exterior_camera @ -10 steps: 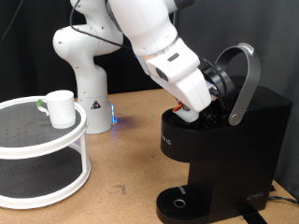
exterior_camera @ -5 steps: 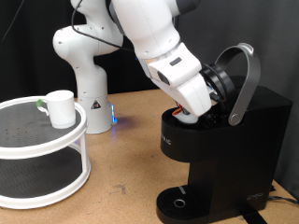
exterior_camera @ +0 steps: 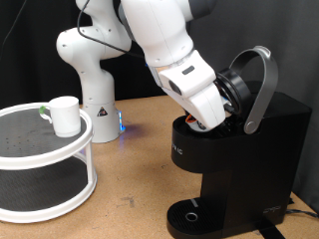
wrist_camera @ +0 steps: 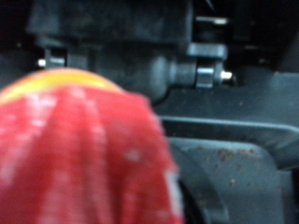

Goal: Make a cup of coffee with the keurig machine

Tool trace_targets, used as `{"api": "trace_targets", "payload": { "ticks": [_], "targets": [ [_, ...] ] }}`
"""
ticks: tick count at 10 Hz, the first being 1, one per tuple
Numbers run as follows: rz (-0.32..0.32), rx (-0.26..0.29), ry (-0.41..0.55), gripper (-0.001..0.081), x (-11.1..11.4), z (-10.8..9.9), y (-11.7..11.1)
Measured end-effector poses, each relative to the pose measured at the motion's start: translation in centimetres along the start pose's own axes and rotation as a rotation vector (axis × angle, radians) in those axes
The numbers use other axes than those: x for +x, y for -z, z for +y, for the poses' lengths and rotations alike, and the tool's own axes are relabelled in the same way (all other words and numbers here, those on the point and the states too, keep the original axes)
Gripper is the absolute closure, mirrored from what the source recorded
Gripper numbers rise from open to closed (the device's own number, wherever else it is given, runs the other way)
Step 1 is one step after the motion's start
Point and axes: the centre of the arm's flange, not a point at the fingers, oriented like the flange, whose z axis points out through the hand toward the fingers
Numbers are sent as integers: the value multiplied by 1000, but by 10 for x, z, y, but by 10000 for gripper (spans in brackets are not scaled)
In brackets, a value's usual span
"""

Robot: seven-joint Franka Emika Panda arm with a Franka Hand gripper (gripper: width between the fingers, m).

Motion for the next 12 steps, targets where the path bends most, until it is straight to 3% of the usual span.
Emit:
{"api": "trace_targets", "payload": {
  "ticks": [1,2,3,4,5,6,8,10,12],
  "targets": [
    [-5,1,-1,426,-1,1,-2],
    [-7,1,-2,241,-1,2,-3],
    [-4,-3,-2,241,-1,2,-3],
    [15,-19,-2,106,1,4,-1],
    [65,-33,7,106,4,6,3],
    [113,-30,21,20,7,4,10],
    [173,-16,39,6,10,-1,30],
    [183,14,55,6,11,-9,48],
    [137,69,80,6,8,-17,57]
  ]
}}
